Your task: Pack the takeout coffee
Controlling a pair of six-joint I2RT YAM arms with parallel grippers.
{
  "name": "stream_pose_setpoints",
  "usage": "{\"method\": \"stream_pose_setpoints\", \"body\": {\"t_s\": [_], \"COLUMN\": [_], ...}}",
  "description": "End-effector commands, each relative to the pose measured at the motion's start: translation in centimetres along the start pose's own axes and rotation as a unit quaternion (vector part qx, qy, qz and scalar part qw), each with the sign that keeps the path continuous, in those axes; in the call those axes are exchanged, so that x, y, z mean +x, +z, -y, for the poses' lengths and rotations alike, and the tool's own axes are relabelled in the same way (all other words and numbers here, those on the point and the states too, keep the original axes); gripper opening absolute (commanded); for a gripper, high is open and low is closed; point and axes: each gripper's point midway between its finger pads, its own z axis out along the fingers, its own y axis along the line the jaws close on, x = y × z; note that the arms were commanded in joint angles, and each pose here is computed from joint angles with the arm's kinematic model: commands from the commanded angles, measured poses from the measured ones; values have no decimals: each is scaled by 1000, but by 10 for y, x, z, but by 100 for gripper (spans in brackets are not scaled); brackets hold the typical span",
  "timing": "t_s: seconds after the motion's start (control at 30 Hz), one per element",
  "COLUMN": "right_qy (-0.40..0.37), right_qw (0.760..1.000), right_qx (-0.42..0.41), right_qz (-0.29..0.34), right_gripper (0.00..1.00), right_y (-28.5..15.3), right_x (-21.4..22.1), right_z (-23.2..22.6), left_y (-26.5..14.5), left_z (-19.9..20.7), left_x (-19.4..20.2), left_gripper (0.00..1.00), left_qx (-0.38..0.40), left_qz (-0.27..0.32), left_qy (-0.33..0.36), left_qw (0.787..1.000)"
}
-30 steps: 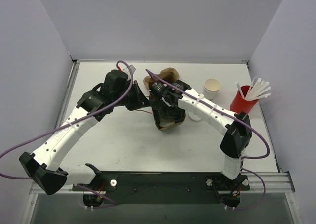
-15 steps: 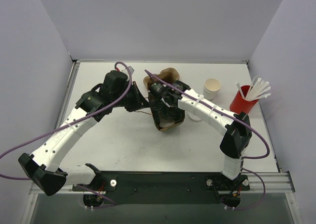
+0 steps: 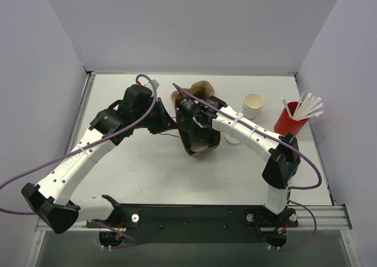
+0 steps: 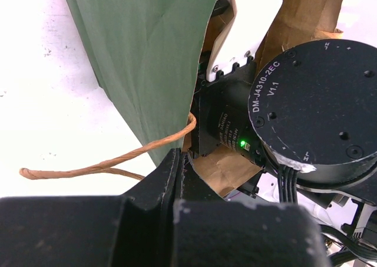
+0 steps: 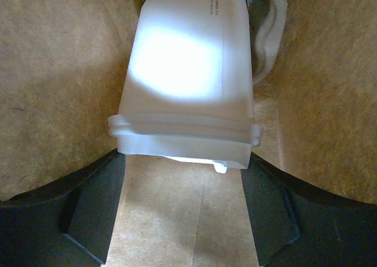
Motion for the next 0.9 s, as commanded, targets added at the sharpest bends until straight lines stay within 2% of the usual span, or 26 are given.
{"method": "stream_pose_setpoints", "body": {"t_s": [0.0,0.33,0.53,0.87], "right_qy": [1,5,6,11], "right_qw": [1000,999,997,995], "right_qx": [10,7,11,4], "right_qz": [26,36,70,100], "right_gripper": [60,60,60,60], "right_y": [-21,-28,-40,-49], "right_x": [-5,-9,-19,-31], "right_z": [8,9,11,8], "left_y": [-15,-19,-18,-14], "left_z": [6,3,6,18], "left_x": [-5,-3,-3,4], "left_gripper": [0,0,0,0], "left_qx": [13,5,6,14], "left_qz": [16,16,13,9], "left_qy": [-4,-6,-2,39], "left_qw": [1000,1000,1000,999]}}
